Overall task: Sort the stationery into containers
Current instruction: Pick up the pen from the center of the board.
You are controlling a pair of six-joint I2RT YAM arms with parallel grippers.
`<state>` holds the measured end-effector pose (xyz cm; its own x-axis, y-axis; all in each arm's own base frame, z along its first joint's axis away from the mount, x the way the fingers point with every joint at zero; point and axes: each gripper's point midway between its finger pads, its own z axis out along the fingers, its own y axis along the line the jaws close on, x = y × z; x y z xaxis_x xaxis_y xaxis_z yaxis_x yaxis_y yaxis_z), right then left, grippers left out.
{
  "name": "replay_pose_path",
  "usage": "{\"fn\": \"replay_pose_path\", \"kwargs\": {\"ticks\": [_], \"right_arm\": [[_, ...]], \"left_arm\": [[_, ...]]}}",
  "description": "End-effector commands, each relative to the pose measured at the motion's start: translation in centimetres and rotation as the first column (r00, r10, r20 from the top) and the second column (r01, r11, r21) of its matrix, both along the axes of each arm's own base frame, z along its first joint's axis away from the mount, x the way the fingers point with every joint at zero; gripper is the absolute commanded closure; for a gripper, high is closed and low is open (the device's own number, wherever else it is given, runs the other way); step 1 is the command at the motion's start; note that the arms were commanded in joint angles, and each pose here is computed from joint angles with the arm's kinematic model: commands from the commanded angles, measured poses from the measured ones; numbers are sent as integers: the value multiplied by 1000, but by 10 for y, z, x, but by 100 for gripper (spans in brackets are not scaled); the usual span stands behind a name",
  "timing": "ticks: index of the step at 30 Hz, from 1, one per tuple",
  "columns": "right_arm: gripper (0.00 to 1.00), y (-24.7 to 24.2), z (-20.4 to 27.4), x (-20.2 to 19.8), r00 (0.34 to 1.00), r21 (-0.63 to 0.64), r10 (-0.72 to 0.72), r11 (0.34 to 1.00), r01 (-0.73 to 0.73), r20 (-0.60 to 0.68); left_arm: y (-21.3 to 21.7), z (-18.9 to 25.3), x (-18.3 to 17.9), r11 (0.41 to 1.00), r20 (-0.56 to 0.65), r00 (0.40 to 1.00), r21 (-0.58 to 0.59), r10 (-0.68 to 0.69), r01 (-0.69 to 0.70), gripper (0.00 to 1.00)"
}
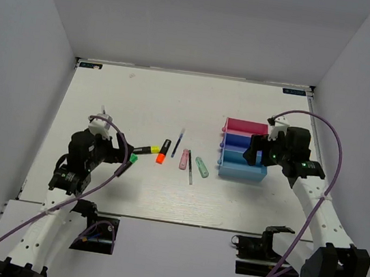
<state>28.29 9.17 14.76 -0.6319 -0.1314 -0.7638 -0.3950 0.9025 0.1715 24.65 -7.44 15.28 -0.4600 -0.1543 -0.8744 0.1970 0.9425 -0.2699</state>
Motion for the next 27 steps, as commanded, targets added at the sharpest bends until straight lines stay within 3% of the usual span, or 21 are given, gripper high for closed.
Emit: {"fn": "replay_pose_path", "kwargs": {"ticks": [1,5,8,11,12,13,14,15,16,18,19,20,21,22,23,24,25,26,27], "right_arm": [[10,2,17,4,998,23,5,1000,-6,59],[10,1,14,-2,996,-23,66,998,-65,62],[10,-2,12,-9,984,-112,172,980,-165,56],[10,-9,10,-9,983,-173,179,970,-170,36],[10,-8,9,-10,980,-171,195,967,-187,35],[10,-6,7,-15,974,-181,226,959,-218,25],[10,-5,9,-14,972,-173,231,960,-222,34],[32,5,8,-18,963,-135,269,956,-262,34],[99,6,8,-20,965,-122,263,958,-258,23],[100,8,10,-20,967,-102,254,963,-251,18],[70,9,10,-21,968,-94,249,965,-247,12],[41,9,13,-21,969,-90,244,966,-241,25],[28,10,13,-21,969,-90,247,966,-244,26],[28,11,14,-22,968,-91,249,965,-246,29],[28,11,15,-21,968,-92,249,965,-244,38],[28,11,15,-21,968,-93,248,965,-244,39],[28,11,15,-21,968,-93,248,965,-244,40],[28,5,14,-20,973,-95,228,970,-224,37],[28,11,16,-22,968,-92,249,965,-244,42]], "left_arm": [[-1,-2,2,1000,1,1000,4,-11,11,0],[3,-11,4,1000,-35,999,15,20,-20,0],[12,-21,9,996,-79,994,40,77,-74,8],[17,-27,16,992,-147,982,68,115,-106,65],[24,-18,23,985,-142,977,86,159,-148,95],[24,-10,26,984,-155,974,89,167,-155,100],[32,-13,38,972,-191,957,128,218,-196,100],[38,-12,44,961,-198,944,144,264,-238,100],[39,3,59,954,-191,939,147,286,-260,89],[57,-11,65,912,-248,887,240,389,-332,47],[59,3,83,900,-237,878,244,416,-361,32],[64,-8,89,883,-268,855,292,444,-367,26],[69,-19,95,868,-289,837,334,465,-367,20],[74,-1,112,859,-253,842,337,477,-386,19],[72,-27,118,864,-324,826,376,462,-336,19],[73,-20,130,865,-318,831,379,456,-329,21],[82,-22,133,861,-334,837,425,434,-278,29],[76,-17,143,886,-348,856,400,383,-234,34],[78,-35,151,887,-397,838,417,373,-197,38]]}}
